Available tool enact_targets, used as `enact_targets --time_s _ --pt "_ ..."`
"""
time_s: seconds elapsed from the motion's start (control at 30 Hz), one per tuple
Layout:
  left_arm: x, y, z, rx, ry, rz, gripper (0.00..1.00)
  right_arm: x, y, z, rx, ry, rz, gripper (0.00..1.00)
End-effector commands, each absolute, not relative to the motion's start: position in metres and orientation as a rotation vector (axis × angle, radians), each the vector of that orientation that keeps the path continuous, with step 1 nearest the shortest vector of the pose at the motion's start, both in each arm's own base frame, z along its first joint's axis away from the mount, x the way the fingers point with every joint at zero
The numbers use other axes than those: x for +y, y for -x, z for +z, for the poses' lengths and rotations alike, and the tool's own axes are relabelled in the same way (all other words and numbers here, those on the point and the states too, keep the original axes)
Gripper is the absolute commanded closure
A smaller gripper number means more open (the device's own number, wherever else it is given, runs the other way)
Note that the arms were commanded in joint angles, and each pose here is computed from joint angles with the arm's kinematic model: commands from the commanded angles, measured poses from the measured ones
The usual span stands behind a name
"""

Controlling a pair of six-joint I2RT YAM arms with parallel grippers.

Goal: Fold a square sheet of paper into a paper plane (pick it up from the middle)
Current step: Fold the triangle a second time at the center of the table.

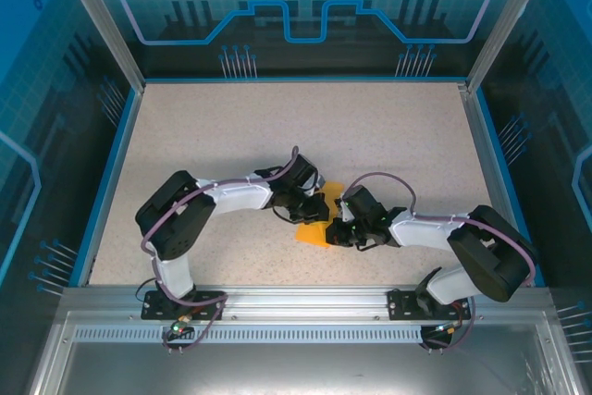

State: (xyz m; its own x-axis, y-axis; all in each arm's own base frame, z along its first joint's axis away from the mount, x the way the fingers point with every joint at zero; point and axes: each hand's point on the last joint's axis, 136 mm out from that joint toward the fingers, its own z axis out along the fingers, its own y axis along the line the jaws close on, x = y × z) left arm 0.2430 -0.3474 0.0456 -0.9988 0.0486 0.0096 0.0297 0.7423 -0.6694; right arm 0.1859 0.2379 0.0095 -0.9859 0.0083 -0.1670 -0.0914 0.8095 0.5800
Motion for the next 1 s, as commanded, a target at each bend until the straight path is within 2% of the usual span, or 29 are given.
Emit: enact_targets --time_s 0.0,0.53,0.97 --pt "-0.349 -0.237 0.033 -2.873 0.042 1.111 0.92 0.209 -0.152 -0.019 3.009 0.072 0.733 1.0" --pt "-0.327 -0.242 -0.002 -2.96 0.016 0.931 0.95 0.204 -0.15 -0.017 3.012 0.081 0.702 1.0" --pt "-0.308 -0.272 -0.007 -2.993 -0.052 0.93 0.95 0.199 -0.146 -0.021 3.035 0.114 0.662 1.0"
